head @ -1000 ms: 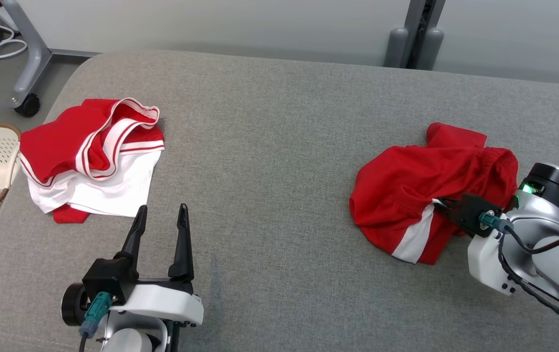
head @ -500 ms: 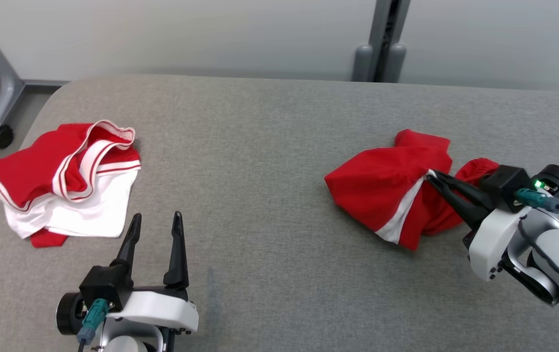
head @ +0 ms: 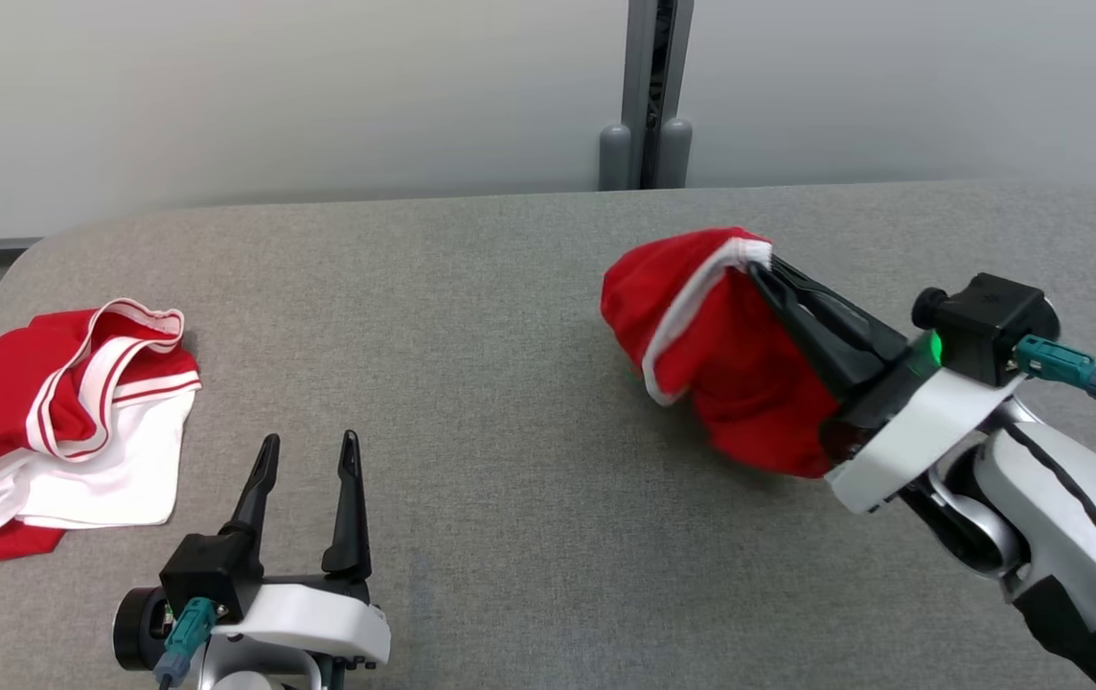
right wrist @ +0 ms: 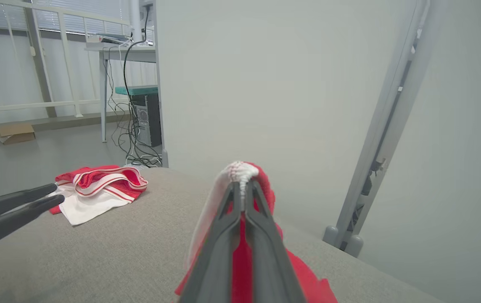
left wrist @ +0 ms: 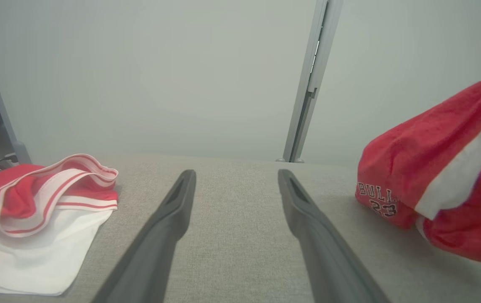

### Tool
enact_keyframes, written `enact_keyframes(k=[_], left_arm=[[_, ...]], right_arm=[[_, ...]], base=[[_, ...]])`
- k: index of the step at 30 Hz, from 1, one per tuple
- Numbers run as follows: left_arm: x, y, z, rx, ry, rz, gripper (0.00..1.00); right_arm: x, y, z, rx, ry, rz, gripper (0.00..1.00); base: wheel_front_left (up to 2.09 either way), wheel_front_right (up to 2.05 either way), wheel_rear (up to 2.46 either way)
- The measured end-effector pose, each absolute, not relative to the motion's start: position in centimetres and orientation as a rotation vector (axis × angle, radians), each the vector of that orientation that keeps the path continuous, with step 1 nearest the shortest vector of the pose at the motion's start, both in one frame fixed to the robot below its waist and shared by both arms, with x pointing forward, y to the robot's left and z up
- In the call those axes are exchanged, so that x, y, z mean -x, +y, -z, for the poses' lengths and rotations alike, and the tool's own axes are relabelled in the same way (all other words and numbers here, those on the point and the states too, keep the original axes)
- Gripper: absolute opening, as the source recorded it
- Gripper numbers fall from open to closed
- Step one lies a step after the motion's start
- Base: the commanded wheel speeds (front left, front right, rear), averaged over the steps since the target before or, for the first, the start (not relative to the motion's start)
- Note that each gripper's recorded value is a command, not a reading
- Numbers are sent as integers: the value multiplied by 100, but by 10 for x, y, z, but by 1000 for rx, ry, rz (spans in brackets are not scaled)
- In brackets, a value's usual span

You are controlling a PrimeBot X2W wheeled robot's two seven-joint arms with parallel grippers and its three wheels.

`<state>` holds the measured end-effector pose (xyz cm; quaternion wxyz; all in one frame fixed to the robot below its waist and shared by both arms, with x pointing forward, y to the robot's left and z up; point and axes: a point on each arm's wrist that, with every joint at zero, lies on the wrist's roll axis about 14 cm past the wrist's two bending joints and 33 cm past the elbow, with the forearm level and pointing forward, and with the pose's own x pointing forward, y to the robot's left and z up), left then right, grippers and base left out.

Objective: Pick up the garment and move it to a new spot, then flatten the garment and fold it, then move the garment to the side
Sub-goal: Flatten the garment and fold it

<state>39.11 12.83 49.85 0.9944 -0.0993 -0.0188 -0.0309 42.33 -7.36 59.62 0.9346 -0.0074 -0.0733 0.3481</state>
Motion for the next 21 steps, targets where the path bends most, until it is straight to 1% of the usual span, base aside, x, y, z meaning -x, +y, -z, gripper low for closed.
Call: enact_keyframes(k=[9, 15, 17, 21], left_arm=[[-388, 121, -501, 202, -43, 83, 100], [-387, 122, -499, 208, -36, 75, 100], [-386, 124, -499, 213, -33, 68, 100], [-383, 127, -498, 219, -30, 57, 100]], right_arm=[[-390, -23, -675, -86, -374, -865, 0], [-368, 11, -704, -110, -443, -983, 0], [-364, 20, -708, -102, -455, -1012, 0], [-381, 10, -678, -18, -338, -979, 0]], base=[[0, 0, 0], [0, 0, 0], [0, 0, 0], [0, 0, 0]])
